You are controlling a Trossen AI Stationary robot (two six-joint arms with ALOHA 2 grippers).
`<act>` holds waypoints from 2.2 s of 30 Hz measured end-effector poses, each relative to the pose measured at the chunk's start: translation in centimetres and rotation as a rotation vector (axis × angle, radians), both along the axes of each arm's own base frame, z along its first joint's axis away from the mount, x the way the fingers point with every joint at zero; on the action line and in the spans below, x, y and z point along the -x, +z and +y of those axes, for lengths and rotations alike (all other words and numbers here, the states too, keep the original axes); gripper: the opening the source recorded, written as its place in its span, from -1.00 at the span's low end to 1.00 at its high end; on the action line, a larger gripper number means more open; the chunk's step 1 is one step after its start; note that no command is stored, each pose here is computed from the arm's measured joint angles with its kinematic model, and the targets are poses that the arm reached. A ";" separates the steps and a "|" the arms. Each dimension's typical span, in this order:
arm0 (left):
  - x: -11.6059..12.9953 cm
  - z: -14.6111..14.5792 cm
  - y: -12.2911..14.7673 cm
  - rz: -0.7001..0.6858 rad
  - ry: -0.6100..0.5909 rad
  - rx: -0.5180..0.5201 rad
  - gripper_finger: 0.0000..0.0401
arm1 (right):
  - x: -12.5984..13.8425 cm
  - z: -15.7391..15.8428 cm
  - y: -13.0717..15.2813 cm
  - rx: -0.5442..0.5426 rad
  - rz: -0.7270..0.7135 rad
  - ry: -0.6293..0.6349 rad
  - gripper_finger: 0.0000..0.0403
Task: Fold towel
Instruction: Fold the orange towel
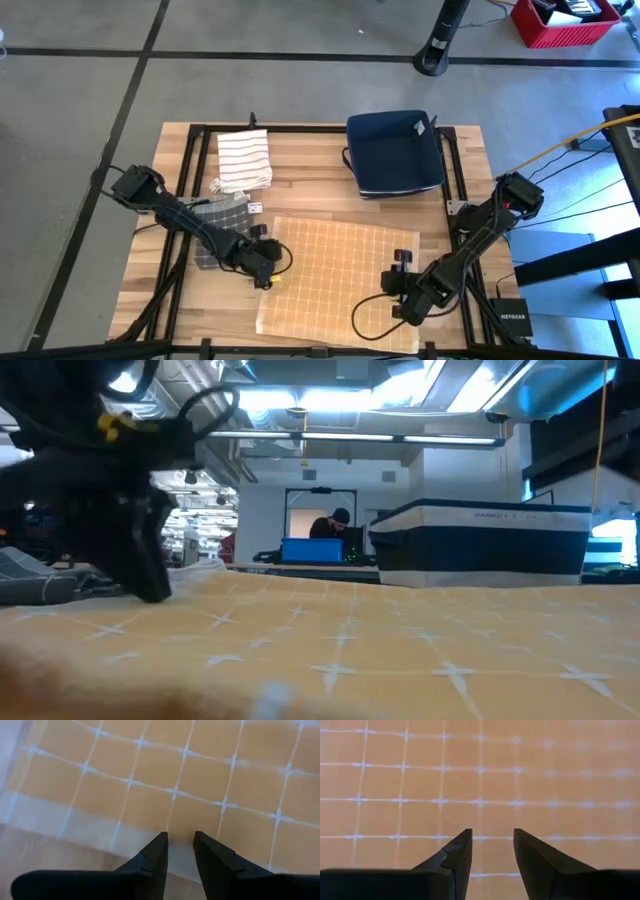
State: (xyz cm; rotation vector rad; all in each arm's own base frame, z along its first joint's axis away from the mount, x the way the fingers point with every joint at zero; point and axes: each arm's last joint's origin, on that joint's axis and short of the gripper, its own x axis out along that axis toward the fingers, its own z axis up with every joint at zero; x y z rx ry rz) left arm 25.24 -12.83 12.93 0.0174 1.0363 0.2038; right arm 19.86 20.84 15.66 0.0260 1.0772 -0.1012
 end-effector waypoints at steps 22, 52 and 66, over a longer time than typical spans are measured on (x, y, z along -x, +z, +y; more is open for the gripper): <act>-1.0 -2.7 5.6 0.006 -0.003 0.142 -0.56 | 0.0 -0.9 3.3 -0.186 0.167 0.019 -0.27; -1.4 -2.3 1.6 0.271 -0.197 0.105 0.12 | 1.0 -3.3 2.2 -0.032 0.231 -0.041 -0.27; -1.6 -2.4 0.4 0.310 -0.179 0.098 0.04 | 1.1 -3.2 2.2 -0.033 0.232 -0.039 -0.27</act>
